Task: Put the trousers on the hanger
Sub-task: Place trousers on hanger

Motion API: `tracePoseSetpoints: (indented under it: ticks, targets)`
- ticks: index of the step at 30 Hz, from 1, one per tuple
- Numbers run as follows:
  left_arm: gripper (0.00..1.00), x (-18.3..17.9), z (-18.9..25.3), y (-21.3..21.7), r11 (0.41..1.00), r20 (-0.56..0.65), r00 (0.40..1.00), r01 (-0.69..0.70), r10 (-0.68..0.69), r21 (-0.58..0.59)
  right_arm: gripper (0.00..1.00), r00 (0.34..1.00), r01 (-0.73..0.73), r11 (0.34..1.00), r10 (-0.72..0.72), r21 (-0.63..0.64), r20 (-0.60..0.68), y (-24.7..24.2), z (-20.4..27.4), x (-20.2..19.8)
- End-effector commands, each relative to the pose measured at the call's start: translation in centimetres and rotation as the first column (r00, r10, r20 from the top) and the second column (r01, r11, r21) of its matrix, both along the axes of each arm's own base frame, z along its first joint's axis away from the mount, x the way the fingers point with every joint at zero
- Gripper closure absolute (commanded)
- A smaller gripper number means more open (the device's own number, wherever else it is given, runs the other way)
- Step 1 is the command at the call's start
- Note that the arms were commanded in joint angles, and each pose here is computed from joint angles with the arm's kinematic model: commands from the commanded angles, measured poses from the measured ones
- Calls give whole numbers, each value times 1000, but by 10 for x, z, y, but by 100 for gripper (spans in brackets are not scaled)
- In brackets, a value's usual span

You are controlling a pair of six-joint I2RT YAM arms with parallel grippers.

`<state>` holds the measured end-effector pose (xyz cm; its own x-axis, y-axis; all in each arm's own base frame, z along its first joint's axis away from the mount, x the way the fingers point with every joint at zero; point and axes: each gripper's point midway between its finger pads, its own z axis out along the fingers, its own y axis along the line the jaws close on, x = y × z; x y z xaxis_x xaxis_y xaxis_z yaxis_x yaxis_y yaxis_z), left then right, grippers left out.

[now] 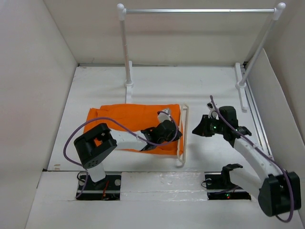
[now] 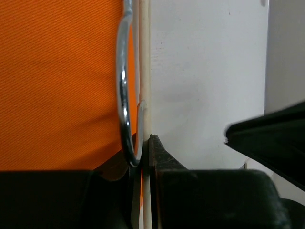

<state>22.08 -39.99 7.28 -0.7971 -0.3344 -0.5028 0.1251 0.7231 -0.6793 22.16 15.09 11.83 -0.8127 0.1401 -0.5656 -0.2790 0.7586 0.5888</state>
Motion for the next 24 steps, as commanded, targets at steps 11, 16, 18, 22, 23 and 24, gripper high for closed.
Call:
tracePoseSetpoints:
  ticks: [11,16,18,22,23,24]
  targets:
    - [100,14,-1,-16,977,-8,977,-214,214,21,64,984,-129,991,131,-32,121,28,-40,85]
    - [100,9,-4,-16,970,-8,971,-236,237,56,66,977,-170,984,175,-48,125,34,-48,83]
    - [100,10,-4,-12,965,-8,967,-253,254,63,67,976,-184,982,187,-40,115,36,-53,83]
    - [100,4,-8,-3,960,-16,963,-268,270,81,67,973,-211,977,209,15,98,44,-61,79]
    - [100,4,-8,-2,960,-15,962,-269,271,82,67,970,-225,974,222,25,104,49,-60,78]
    - [100,4,-8,0,958,-13,961,-273,275,86,67,971,-223,974,220,30,99,50,-61,78]
